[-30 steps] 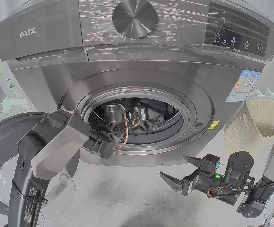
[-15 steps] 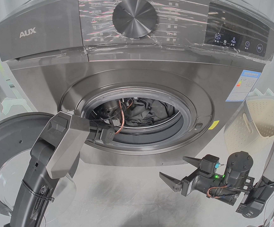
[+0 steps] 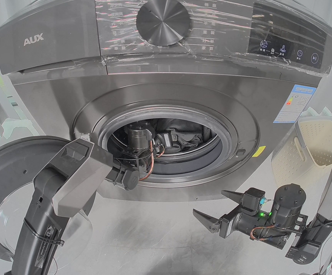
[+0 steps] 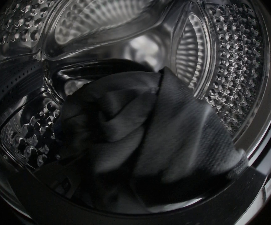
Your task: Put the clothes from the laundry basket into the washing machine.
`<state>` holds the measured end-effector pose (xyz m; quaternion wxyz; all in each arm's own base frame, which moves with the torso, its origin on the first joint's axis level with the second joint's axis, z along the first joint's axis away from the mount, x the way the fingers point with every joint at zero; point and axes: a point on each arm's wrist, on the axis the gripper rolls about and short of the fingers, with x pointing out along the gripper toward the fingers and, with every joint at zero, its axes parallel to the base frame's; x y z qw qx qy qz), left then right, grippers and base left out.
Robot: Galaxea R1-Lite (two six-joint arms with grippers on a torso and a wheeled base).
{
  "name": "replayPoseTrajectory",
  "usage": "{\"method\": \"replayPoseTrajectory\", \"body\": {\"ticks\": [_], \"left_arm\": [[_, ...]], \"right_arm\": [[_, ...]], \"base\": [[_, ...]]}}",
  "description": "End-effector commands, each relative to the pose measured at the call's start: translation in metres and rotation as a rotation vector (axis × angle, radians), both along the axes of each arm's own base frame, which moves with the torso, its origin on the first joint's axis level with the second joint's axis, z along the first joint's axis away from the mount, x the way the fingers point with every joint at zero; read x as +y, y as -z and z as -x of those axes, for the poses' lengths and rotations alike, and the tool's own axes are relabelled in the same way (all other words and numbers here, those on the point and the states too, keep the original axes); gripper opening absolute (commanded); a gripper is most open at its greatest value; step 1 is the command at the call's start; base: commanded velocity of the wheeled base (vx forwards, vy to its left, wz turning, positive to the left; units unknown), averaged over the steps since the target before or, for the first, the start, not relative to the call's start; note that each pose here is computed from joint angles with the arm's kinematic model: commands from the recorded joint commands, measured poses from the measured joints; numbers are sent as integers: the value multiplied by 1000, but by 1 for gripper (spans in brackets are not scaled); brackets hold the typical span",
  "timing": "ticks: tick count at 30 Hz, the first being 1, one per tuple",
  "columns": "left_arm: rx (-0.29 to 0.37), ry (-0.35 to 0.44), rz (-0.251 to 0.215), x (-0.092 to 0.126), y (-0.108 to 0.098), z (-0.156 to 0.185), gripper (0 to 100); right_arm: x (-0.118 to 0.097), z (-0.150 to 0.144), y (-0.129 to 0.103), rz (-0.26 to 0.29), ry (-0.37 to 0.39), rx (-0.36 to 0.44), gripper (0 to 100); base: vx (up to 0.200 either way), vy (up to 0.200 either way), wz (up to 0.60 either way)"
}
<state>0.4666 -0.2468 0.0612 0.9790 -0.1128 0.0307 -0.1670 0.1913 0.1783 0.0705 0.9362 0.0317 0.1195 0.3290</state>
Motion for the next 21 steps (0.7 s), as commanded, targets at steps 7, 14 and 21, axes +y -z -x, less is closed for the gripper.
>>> {"method": "replayPoseTrajectory", "body": {"ticks": [7, 14, 21], "left_arm": [[21, 86, -2, -3, -19, 25, 100], [68, 190, -106, -2, -7, 45, 100], [65, 294, -158, -1, 8, 55, 100]], "right_arm": [[0, 0, 1, 2, 0, 2, 100], [0, 0, 1, 0, 0, 3, 100], [0, 0, 1, 2, 0, 2, 100]], "base": [[0, 0, 0], [0, 0, 0], [0, 0, 0]]}}
